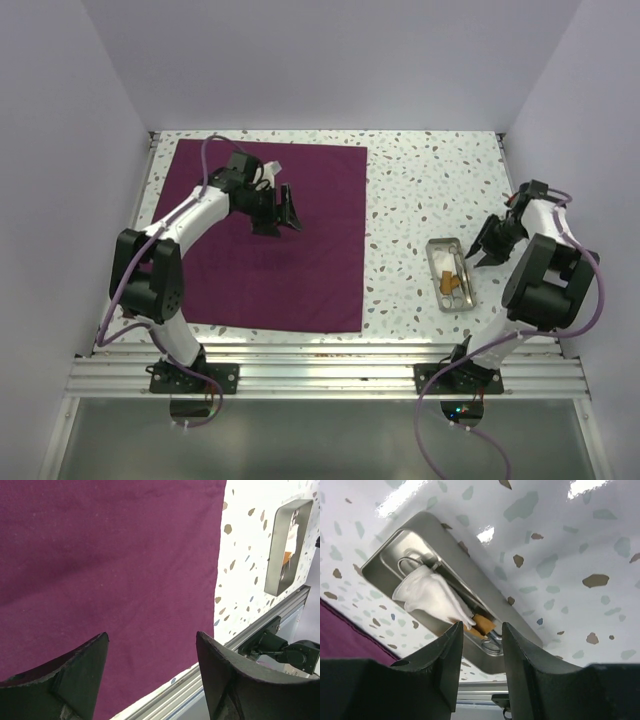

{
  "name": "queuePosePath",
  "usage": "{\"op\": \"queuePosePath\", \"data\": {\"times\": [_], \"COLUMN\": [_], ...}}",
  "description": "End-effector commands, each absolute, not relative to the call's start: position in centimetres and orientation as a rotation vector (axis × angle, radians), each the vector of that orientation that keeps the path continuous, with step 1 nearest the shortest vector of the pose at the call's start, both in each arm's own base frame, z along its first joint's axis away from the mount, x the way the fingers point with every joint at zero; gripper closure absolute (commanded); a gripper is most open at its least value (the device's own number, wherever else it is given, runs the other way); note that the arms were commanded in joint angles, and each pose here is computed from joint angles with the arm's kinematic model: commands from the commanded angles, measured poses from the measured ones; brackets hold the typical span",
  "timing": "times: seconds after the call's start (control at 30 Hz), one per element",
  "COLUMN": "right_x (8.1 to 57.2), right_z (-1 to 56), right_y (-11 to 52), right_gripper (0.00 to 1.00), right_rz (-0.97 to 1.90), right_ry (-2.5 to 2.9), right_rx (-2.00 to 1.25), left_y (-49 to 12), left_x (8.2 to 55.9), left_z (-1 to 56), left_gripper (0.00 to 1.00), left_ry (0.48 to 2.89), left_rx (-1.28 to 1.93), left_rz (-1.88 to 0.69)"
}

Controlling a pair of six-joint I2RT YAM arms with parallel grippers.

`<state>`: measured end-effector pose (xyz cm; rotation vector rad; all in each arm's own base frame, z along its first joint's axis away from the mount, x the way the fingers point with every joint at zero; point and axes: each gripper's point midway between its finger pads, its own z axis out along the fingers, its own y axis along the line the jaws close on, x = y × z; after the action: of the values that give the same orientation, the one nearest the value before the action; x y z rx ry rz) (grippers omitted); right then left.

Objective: Prepare the surgical pack

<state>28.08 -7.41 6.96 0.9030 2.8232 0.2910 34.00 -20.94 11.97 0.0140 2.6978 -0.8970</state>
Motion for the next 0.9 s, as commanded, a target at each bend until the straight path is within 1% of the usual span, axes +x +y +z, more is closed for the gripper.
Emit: {"op": "queuePosePath", "data": {"times": [0.0, 0.17, 0.3, 0.57, 0.87], "right_x": [29.6, 31.1, 31.3, 31.8, 32.4], "right_z": [5.9, 4.8, 3.8, 2.1, 0.9], "right_y": [-8.6, -8.7, -8.4, -7.8, -8.0], "right_gripper": [0.60, 0.63, 0.65, 0.74, 0.76], "right_rz": [0.254, 0.278, 0.286, 0.256, 0.143], "right_ry": [2.817, 2.803, 2.825, 2.867, 2.912], "right_rx": [0.896, 0.874, 0.863, 0.800, 0.702], "left_y": [-21.2, -20.9, -20.6, -20.4, -20.0], "left_x": [34.0, 33.4, 32.7, 32.1, 31.1], "left_z": [11.8, 11.8, 11.8, 12.2, 12.6], "left_gripper": [0.26, 0.26, 0.26, 0.26, 0.26], "left_ry": [2.689, 2.698, 2.703, 2.698, 2.690], "left_rx": [0.024, 0.024, 0.013, -0.011, -0.035], "left_rz": [-0.938, -0.923, -0.918, -0.917, -0.904]}}
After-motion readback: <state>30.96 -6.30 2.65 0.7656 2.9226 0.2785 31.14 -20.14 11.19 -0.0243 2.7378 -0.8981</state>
